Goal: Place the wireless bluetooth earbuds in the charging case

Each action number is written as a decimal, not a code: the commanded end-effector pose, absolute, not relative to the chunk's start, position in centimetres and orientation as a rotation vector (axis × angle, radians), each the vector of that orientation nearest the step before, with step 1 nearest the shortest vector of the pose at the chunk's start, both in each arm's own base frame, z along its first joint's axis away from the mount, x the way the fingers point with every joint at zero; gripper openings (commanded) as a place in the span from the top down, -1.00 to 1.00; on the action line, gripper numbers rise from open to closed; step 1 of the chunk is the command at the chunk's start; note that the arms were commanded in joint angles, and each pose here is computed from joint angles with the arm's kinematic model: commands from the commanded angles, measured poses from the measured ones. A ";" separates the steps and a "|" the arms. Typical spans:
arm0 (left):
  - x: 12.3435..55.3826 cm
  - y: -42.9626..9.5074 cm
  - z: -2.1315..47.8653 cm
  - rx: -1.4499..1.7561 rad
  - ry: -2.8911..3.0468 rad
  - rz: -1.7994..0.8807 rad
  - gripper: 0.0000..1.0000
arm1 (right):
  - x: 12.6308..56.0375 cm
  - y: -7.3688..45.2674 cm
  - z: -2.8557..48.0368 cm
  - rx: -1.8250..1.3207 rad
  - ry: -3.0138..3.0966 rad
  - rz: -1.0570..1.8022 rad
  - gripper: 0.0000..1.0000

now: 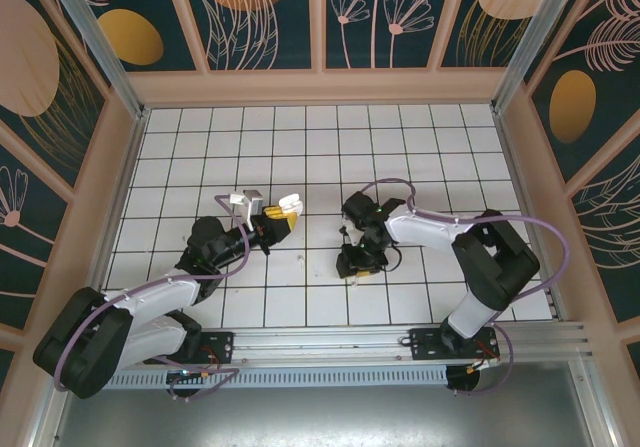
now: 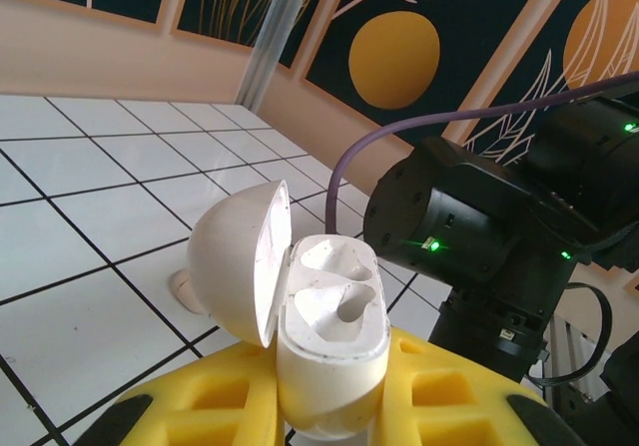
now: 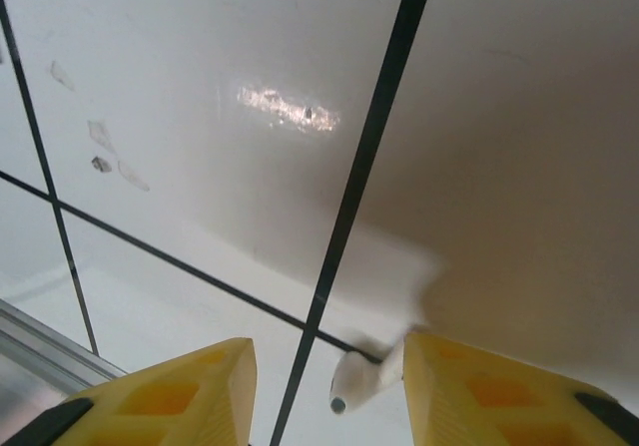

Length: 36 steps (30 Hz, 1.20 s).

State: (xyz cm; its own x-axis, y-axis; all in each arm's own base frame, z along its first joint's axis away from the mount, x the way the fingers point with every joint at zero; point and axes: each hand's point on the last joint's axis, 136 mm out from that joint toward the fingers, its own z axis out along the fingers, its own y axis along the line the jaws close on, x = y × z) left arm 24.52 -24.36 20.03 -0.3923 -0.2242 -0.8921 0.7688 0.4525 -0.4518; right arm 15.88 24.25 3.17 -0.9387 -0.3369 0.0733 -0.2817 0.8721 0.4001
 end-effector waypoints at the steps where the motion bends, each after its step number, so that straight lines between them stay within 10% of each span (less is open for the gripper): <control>1: 24.6 -24.6 21.5 0.496 1.595 -1.183 0.61 | 16.4 24.3 5.1 0.503 -2.949 -0.582 0.09; 36: 24.4 -24.5 21.5 0.494 1.596 -1.183 0.61 | 14.7 23.6 1.9 0.541 -2.881 -0.470 0.09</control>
